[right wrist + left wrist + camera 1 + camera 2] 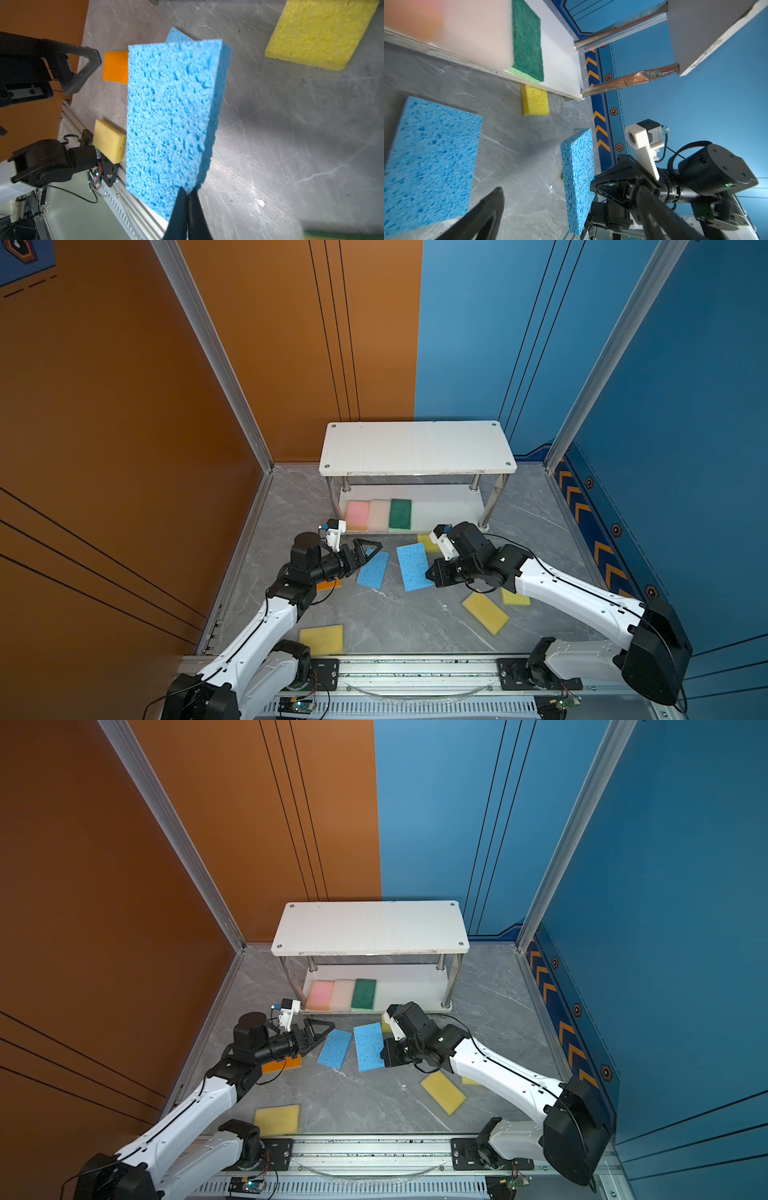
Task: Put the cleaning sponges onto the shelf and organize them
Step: 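Lift the blue sponge with the right gripper toward the left gripper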
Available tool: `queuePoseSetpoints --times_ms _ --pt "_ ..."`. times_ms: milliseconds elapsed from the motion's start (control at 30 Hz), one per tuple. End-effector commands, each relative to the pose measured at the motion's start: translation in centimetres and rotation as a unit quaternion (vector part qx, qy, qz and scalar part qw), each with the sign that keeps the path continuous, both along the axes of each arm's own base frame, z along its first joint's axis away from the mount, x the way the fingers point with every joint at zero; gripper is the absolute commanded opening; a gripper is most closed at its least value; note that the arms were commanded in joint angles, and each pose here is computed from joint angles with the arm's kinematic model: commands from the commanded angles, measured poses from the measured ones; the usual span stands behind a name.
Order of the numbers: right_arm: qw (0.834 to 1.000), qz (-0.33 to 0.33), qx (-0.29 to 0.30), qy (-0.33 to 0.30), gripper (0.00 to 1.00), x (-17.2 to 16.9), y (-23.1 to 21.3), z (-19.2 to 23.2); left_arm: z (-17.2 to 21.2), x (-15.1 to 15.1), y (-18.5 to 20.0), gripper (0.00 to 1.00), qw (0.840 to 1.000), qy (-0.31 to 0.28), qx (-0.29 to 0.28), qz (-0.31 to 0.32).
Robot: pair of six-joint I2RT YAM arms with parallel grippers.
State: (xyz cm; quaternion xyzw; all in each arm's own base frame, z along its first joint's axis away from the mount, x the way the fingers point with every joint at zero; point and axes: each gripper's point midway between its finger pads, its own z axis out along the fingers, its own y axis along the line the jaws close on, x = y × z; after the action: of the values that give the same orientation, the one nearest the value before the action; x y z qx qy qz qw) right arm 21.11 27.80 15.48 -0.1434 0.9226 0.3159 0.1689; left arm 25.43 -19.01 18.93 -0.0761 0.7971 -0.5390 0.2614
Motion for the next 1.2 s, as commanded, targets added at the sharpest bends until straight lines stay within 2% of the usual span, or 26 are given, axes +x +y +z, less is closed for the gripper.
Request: queuePoseSetpoints --times_ms 0,167,233,500,600,667,733,800,867,900,967,1167 --pt "0.999 0.011 0.038 -0.015 0.00 0.3 0.9 3.2 2.3 -0.2 -1.7 0.99 0.999 -0.023 -0.026 -0.016" --pt "0.997 0.026 0.074 -0.026 0.00 0.7 2.4 5.3 2.4 -0.7 -4.3 0.96 0.998 -0.030 -0.039 -0.042" --pt "0.996 0.031 0.081 -0.027 0.00 0.7 2.8 5.7 2.8 -0.7 -4.8 0.90 0.997 -0.037 -0.047 -0.043" --pt "0.995 0.037 0.093 -0.029 0.00 0.7 3.2 6.1 4.2 -0.3 -5.5 0.51 0.996 -0.067 -0.045 -0.037" --pt "0.994 0.038 0.098 -0.027 0.00 0.7 3.4 6.3 3.8 -0.3 -5.6 0.31 0.996 -0.065 -0.042 -0.038" --pt "0.993 0.040 0.104 -0.024 0.00 0.8 3.6 6.4 3.3 -0.4 -5.6 0.12 0.996 -0.062 -0.042 -0.037" --pt "0.993 0.043 0.108 -0.017 0.04 0.7 3.9 6.4 3.2 -0.3 -5.6 0.05 0.996 -0.063 -0.044 -0.035" --pt "0.993 0.041 0.108 -0.012 0.16 0.6 4.0 6.2 3.3 -0.3 -5.5 0.04 0.996 -0.065 -0.047 -0.035" --pt "0.994 0.036 0.106 -0.008 0.35 0.7 3.9 6.0 3.5 -0.3 -5.4 0.04 0.996 -0.069 -0.047 -0.033" --pt "0.994 0.035 0.106 -0.005 0.41 0.6 3.8 5.9 3.6 -0.3 -5.3 0.04 0.996 -0.071 -0.048 -0.031" --pt "0.994 0.035 0.107 -0.002 0.44 0.5 3.8 5.8 3.5 -0.2 -5.1 0.04 0.996 -0.071 -0.047 -0.027" --pt "0.994 0.034 0.106 0.006 0.43 0.3 3.9 5.2 3.4 0.1 -4.8 0.04 0.996 -0.071 -0.045 -0.024"
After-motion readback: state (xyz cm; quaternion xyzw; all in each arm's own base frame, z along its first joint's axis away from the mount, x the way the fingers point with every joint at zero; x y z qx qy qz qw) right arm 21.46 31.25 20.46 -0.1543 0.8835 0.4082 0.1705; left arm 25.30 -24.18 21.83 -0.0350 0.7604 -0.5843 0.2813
